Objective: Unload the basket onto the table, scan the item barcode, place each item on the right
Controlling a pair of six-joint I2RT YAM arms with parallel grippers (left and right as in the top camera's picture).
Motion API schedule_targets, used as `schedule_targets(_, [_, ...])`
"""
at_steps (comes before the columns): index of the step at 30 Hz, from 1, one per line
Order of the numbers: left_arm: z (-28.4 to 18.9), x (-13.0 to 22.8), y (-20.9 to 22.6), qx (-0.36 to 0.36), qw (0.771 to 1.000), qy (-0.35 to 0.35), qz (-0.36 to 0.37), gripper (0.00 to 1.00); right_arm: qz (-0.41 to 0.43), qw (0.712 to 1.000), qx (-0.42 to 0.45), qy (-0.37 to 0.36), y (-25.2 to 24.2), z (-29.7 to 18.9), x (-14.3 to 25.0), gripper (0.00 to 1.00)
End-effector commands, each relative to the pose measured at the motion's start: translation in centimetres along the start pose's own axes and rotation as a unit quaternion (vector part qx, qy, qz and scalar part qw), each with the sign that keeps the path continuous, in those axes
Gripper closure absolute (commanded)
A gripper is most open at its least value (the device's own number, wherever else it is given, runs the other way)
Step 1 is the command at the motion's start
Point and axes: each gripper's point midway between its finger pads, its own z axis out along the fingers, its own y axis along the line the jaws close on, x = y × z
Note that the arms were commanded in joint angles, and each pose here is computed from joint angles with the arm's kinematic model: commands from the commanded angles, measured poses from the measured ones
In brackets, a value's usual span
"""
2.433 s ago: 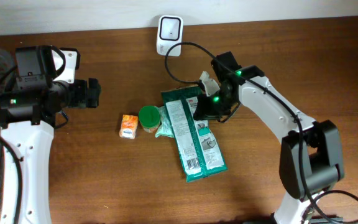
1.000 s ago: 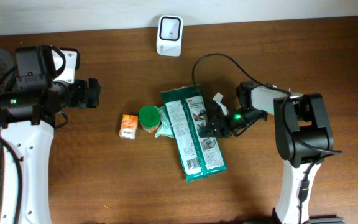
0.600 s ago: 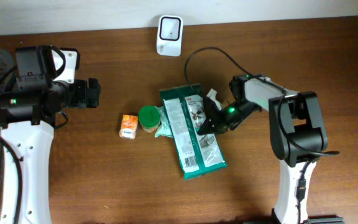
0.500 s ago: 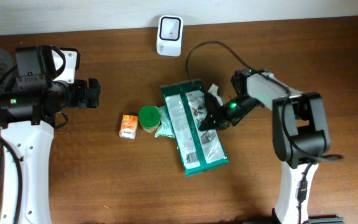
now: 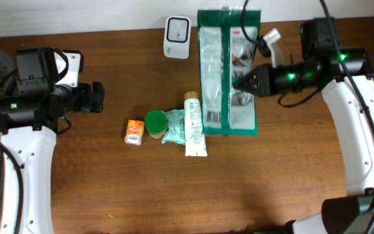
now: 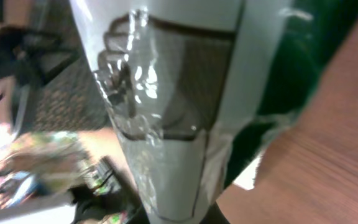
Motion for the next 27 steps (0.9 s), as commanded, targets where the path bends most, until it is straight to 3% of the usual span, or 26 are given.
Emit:
schedule_targets(1, [-0.3, -0.3, 0.2, -0.004, 1.000, -0.005, 0.007, 0.01, -0.029, 0.991, 0.120, -0.054, 1.9, -1.1, -3.9, 0.96])
schedule_targets(6, [-0.3, -0.3, 0.3, -0.004, 1.000, -0.005, 0.006, 0.01, -0.135, 0.938, 0.278, -0.156, 2.6, 0.4, -12.0, 0.96])
schedule_targets(11, [-0.3, -0.3, 0.2, -0.004, 1.000, -0.005, 0.007, 0.01, -0.257, 0.844, 0.410, -0.232, 2.2, 5.4, -18.4, 0.96])
schedule_targets(15, [-0.3, -0.3, 0.2, -0.004, 1.000, -0.005, 0.007, 0.01, -0.363, 0.764, 0.480, -0.231, 0.7, 11.0, -21.4, 0.96])
schedule_targets(18, [-0.3, -0.3, 0.3, -0.004, 1.000, -0.005, 0.006, 0.01, -0.401, 0.739, 0.492, -0.226, -1.3, 14.8, -22.3, 0.96])
schedule_targets(23, [-0.3, -0.3, 0.2, -0.004, 1.000, -0.005, 0.007, 0.01, -0.409, 0.737, 0.492, -0.217, -4.1, 18.7, -22.1, 0.96])
schedule_targets(27, [-0.3, -0.3, 0.2, -0.004, 1.000, -0.005, 0.007, 0.01, -0.445, 0.713, 0.500, -0.210, -4.8, 20.2, -22.5, 0.96])
